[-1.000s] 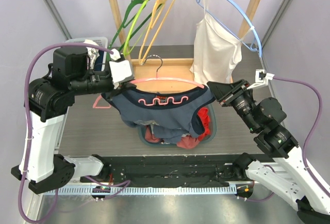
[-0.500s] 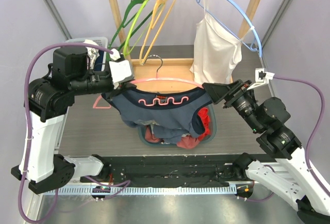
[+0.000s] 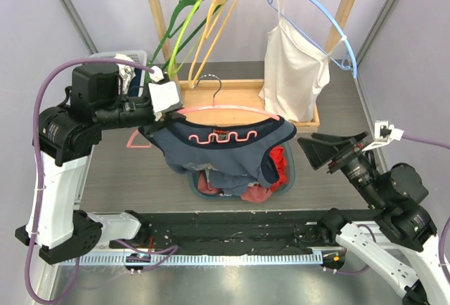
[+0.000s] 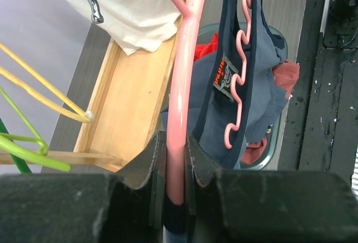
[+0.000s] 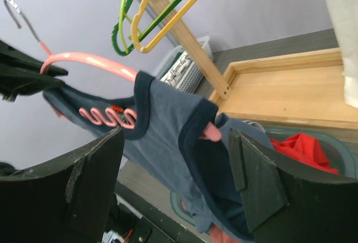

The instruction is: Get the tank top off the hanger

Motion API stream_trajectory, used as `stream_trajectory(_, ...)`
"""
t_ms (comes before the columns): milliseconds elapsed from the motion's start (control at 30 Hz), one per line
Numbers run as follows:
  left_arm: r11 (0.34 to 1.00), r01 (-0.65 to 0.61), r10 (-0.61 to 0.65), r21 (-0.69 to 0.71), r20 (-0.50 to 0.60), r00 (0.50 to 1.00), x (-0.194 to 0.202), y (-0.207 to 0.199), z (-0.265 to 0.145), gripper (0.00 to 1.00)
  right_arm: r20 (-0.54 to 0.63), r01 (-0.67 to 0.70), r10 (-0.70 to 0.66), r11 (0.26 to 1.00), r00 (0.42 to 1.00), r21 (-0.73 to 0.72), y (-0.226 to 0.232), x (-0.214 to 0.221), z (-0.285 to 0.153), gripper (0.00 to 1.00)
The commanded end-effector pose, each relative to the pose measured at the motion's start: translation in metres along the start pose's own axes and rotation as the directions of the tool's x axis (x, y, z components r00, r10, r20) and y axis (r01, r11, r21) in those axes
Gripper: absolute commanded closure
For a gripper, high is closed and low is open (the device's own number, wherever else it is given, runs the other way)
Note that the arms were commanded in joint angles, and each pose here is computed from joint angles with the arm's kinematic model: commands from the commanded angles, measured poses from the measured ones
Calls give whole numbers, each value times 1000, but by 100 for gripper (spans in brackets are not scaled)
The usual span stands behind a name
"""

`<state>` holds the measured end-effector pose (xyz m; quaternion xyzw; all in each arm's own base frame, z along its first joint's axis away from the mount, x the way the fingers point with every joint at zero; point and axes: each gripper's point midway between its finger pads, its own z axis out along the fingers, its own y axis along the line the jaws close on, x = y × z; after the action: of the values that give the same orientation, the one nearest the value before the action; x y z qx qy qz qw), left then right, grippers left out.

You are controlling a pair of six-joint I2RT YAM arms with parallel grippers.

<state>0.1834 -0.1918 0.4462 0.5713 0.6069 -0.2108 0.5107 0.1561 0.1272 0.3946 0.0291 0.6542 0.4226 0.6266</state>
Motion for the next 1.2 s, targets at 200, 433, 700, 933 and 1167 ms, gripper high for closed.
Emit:
stream_trajectory(200, 998, -49, 54, -46, 111, 992, -32, 9, -11, 100, -158, -72, 39, 976, 987, -206, 25, 50, 14, 22)
stream_trajectory(433, 998, -51, 56, -46, 116, 992, -33, 8, -13, 100, -137, -49, 22, 979, 990, -200, 25, 46, 28, 23)
stream_trajectory(700, 998, -50, 55, -45, 116, 992, -32, 8, -13, 100, -116, -98, 70, 961, 991, -260, 33, 50, 43, 29)
stream_trajectory(933, 998, -46, 51, -42, 112, 992, -31, 8, -12, 99, -115, -116, 85, 947, 990, -300, 46, 41, 42, 51)
stream_trajectory(1167, 998, -44, 48, -37, 105, 993, -29, 9, -8, 99, -97, -139, 112, 928, 989, -346, 64, 22, 31, 89)
